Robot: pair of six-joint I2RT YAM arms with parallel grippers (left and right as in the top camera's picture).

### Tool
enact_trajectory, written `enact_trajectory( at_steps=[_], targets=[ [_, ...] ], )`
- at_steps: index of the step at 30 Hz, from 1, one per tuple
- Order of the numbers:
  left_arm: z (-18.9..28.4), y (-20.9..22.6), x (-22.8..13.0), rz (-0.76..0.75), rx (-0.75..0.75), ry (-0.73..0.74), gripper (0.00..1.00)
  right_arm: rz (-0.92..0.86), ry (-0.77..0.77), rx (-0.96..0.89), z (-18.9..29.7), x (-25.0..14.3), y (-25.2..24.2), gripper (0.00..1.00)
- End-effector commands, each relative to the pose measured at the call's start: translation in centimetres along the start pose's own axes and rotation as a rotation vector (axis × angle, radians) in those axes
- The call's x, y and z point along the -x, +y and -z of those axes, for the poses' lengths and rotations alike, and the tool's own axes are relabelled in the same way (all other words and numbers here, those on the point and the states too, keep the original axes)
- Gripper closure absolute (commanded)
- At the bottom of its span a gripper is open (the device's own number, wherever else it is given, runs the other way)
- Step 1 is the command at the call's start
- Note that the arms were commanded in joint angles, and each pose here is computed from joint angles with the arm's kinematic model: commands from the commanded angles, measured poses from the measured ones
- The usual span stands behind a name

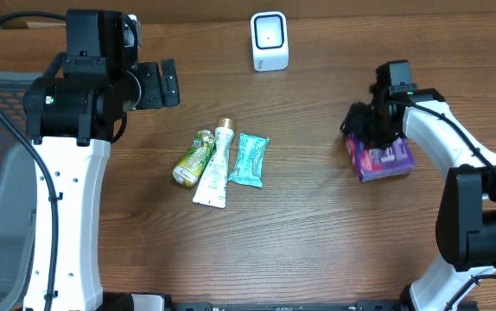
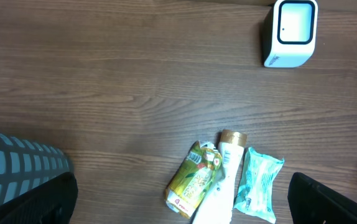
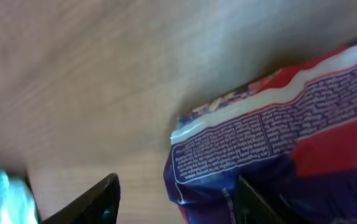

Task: Scan the item barcode
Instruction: 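Carry the pouch right and set it down on the table, then regrasp the purple pouch with the right gripper from its right side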

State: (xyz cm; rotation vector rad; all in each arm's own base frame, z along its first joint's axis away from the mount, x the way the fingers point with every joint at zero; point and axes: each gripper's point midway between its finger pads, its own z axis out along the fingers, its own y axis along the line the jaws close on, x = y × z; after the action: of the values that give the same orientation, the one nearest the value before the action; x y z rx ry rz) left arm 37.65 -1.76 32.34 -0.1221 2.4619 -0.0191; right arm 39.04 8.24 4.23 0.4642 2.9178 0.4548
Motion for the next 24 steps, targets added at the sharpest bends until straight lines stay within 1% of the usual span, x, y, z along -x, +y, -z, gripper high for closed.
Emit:
enact_trajectory(
  at_steps=[1, 4, 6, 7, 9, 11, 13, 15, 16, 18, 20, 22, 24],
  targets=[
    [0.0, 0.3, 0.4, -0.015, 0.015, -0.007, 0.01, 0.176, 0.118, 0.063, 1.1, -2.6, 1.3, 0.39],
    [0.0, 0.3, 0.4, -0.015, 0.015, -0.007, 0.01, 0.257, 0.137, 0.127, 4.0, -3.0, 3.1, 0.38],
    [0.0, 0.3, 0.4, -0.015, 0.015, -0.007, 0.00, 0.268, 0.099, 0.176, 6.5, -2.6, 4.4, 0.37],
    [0.0, 0.3, 0.4, -0.015, 0.015, -0.007, 0.01, 0.272, 0.063, 0.201, 8.0, -2.4, 5.1, 0.36],
    [0.0, 0.3, 0.4, -0.015, 0.015, -0.007, 0.00, 0.265, -0.024, 0.225, 11.3, -2.1, 5.7, 0.28],
    [0.0, 0.3, 0.4, -0.015, 0.015, -0.007, 0.01, 0.202, -0.137, 0.188, 14.8, -1.6, 5.1, 0.24],
    [0.0, 0.3, 0.4, -0.015, 0.015, -0.007, 0.00, 0.102, -0.269, 0.105, 18.3, -1.6, 3.1, 0.21],
    [0.0, 0.3, 0.4, -0.015, 0.015, -0.007, 0.01, -0.047, -0.368, 0.033, 21.0, -2.5, 0.5, 0.19],
    [0.0, 0.3, 0.4, -0.015, 0.015, -0.007, 0.00, -0.099, -0.394, 0.026, 21.8, -3.3, -0.4, 0.19],
    [0.0, 0.3, 0.4, -0.015, 0.015, -0.007, 0.01, -0.194, -0.416, 0.035, 22.4, -5.0, -2.0, 0.19],
    [0.0, 0.3, 0.4, -0.015, 0.015, -0.007, 0.01, -0.283, -0.415, 0.043, 21.8, -6.7, -3.7, 0.19],
    [0.0, 0.3, 0.4, -0.015, 0.015, -0.007, 0.00, -0.345, -0.386, 0.069, 19.9, -8.3, -4.9, 0.18],
    [0.0, 0.3, 0.4, -0.015, 0.015, -0.007, 0.01, -0.363, -0.333, 0.134, 17.4, -9.4, -4.9, 0.14]
  ],
)
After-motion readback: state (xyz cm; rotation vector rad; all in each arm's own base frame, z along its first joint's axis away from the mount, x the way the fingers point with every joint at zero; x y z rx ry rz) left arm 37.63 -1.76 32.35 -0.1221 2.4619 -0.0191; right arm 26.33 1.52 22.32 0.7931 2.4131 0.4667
